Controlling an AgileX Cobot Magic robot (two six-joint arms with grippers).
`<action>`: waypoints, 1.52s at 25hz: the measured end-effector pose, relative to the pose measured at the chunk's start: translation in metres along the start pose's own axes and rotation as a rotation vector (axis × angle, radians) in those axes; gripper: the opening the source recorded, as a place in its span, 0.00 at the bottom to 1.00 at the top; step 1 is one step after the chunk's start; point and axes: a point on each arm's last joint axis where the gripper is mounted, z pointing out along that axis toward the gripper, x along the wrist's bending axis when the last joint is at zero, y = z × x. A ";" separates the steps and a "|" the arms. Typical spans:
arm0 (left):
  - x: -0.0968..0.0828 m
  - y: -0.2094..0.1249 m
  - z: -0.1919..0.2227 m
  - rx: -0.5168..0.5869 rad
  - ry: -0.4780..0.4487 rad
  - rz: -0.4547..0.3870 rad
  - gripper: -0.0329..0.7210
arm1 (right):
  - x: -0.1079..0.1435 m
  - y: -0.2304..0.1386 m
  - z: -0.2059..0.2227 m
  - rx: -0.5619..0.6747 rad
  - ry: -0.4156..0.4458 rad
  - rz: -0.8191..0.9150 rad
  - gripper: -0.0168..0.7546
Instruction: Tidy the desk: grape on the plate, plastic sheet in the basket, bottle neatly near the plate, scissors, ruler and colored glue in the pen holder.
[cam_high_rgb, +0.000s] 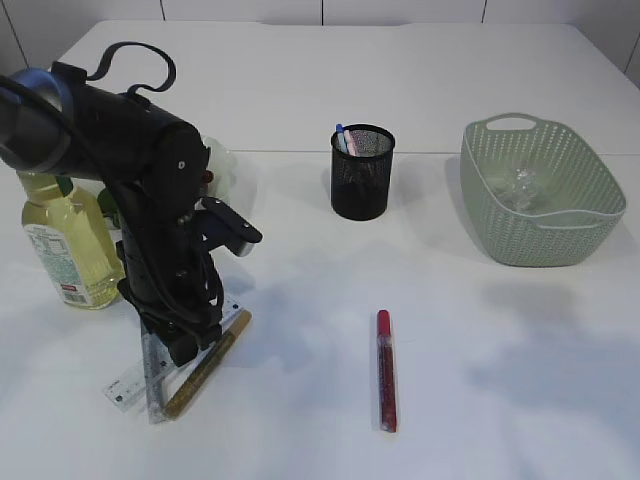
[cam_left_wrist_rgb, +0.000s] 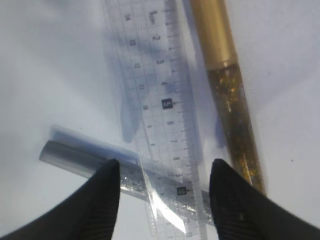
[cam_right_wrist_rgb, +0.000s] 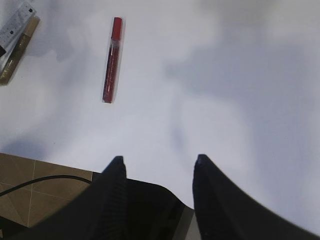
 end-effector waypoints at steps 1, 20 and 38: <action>0.000 0.001 0.000 -0.006 0.001 0.002 0.60 | 0.000 0.000 0.000 0.000 0.000 0.000 0.49; -0.002 0.001 0.000 -0.012 -0.019 0.070 0.60 | 0.000 0.000 0.000 0.000 0.000 0.000 0.49; -0.003 0.001 0.000 -0.017 -0.035 0.078 0.60 | 0.000 0.000 0.000 0.000 0.000 0.000 0.49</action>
